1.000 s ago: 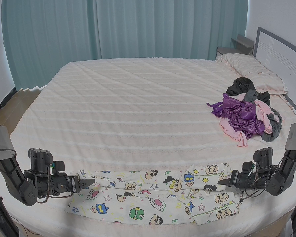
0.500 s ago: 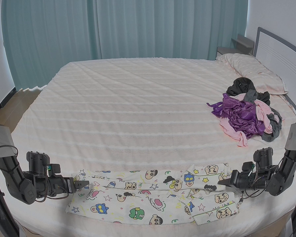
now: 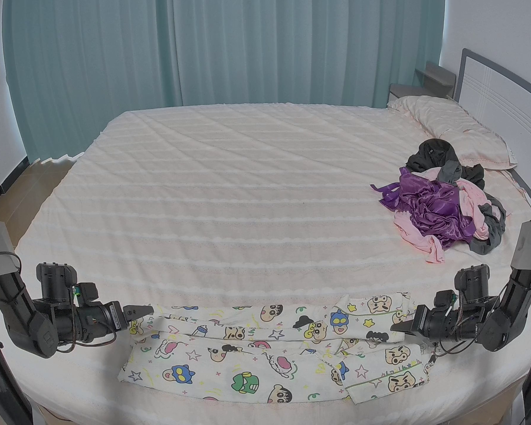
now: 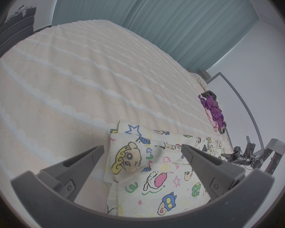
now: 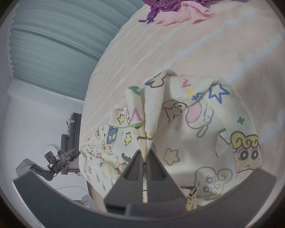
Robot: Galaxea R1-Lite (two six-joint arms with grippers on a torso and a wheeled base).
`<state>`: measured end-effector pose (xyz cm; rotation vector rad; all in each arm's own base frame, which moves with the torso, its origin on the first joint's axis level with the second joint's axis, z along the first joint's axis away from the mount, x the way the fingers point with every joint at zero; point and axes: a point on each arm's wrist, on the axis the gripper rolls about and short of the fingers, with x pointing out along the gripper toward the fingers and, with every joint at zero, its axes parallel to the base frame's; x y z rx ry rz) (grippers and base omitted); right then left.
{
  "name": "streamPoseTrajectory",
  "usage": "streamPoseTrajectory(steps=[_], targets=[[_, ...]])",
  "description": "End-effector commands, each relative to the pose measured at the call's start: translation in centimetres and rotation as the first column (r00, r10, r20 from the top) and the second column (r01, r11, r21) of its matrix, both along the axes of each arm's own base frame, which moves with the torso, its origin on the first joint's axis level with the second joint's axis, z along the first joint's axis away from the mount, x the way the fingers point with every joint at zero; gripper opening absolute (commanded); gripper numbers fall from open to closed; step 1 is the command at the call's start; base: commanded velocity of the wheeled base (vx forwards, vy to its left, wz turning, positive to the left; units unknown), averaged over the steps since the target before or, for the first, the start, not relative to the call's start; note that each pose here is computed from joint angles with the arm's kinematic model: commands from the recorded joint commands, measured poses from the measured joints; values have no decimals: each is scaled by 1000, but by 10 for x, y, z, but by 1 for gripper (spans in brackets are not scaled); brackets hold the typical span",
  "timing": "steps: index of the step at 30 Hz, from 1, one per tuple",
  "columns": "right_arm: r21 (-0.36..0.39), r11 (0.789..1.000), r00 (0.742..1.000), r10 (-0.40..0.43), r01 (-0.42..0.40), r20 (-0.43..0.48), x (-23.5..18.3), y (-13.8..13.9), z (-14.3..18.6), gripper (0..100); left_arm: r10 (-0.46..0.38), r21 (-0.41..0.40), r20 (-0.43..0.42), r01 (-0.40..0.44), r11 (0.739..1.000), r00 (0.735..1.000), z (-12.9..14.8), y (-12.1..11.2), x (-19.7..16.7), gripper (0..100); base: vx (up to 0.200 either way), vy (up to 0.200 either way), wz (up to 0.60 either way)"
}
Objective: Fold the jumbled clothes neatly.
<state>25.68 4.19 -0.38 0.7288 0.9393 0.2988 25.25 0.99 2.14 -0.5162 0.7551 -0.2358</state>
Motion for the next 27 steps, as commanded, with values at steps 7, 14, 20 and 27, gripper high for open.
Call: streamPoseTrajectory(steps=[7,14,20,27], targets=[[1,1000,1000,0,0,1,1,0,0,0,5,-12,-42,-5,1000,999,-17,1,15,100,0,0,0],[2,1000,1000,2,-2,4,1,1,0,0,6,-14,-53,-6,1000,999,-24,1,20,0,0,0,0],[1,1000,1000,0,0,0,0,0,0,0,30,-31,-45,-31,999,999,-19,2,21,0,0,0,0],[6,1000,1000,-7,7,23,1,-1,7,0,37,-31,47,-36,999,998,6,3,20,0,0,0,0]])
